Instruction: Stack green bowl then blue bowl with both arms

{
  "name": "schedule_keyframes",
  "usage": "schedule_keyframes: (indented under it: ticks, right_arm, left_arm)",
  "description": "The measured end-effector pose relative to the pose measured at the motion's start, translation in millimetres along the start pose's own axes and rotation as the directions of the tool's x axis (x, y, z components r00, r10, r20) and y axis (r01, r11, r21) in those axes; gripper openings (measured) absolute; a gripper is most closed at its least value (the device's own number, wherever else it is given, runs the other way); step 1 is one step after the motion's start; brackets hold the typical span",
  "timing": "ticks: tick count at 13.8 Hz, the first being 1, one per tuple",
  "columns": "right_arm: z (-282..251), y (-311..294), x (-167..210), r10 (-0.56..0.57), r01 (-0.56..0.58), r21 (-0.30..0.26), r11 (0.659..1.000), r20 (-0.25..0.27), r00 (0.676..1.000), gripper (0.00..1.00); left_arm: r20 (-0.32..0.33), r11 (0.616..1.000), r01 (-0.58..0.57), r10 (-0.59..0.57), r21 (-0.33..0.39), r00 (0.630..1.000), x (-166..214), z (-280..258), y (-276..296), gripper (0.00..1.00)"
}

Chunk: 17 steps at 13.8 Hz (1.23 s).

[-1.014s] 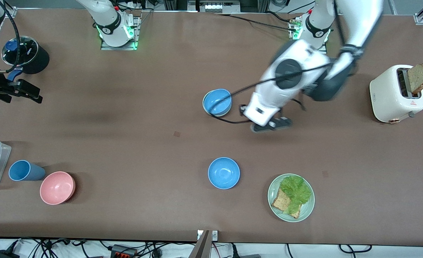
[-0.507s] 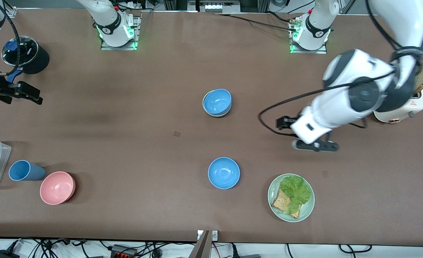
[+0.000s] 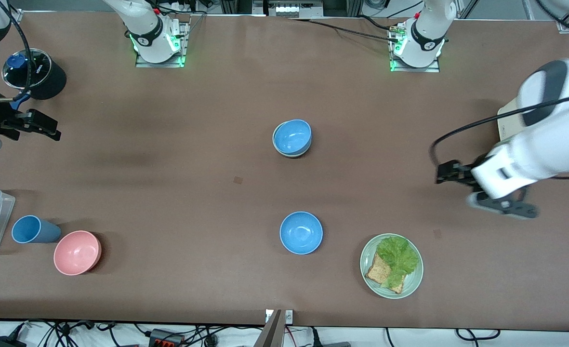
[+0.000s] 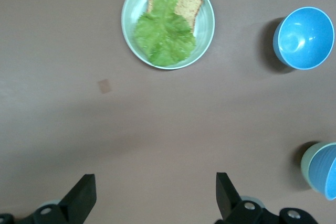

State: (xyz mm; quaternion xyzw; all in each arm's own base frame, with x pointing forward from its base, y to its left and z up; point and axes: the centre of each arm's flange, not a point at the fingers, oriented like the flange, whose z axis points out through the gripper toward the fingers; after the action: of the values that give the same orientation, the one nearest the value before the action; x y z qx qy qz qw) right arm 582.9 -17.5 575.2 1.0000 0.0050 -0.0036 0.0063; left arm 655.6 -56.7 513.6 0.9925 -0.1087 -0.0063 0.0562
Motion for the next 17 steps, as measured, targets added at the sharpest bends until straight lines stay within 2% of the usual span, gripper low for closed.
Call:
schedule_keyframes:
  ticks: [2,5,10,17]
  right_arm:
    - [-0.1,0.2,0.0,0.0,0.0,0.0,1.0,0.0,1.0,1.0]
    - [-0.1,1.0,0.1,0.002,-0.002,0.0,1.0,-0.001,1.0,1.0]
    - [-0.2,0.9,0.1,0.002,-0.002,0.0,1.0,-0.001,1.0,1.0]
    - [-4.3,0.7,-1.1,0.001,-0.001,0.0,1.0,-0.007,1.0,1.0]
  left_arm:
    - [-0.023,0.999,-0.003,0.003,0.033,1.0,-23.6,-24.4,-19.3,1.0]
    - [-0.068,0.996,0.031,-0.026,0.079,0.997,-56.2,-47.8,-11.5,1.0]
    - [-0.057,0.99,0.12,-0.116,0.079,0.992,-89.1,-45.0,-4.0,1.0]
    - [-0.015,0.986,0.147,-0.147,0.074,0.989,-97.5,-41.7,-13.4,1.0]
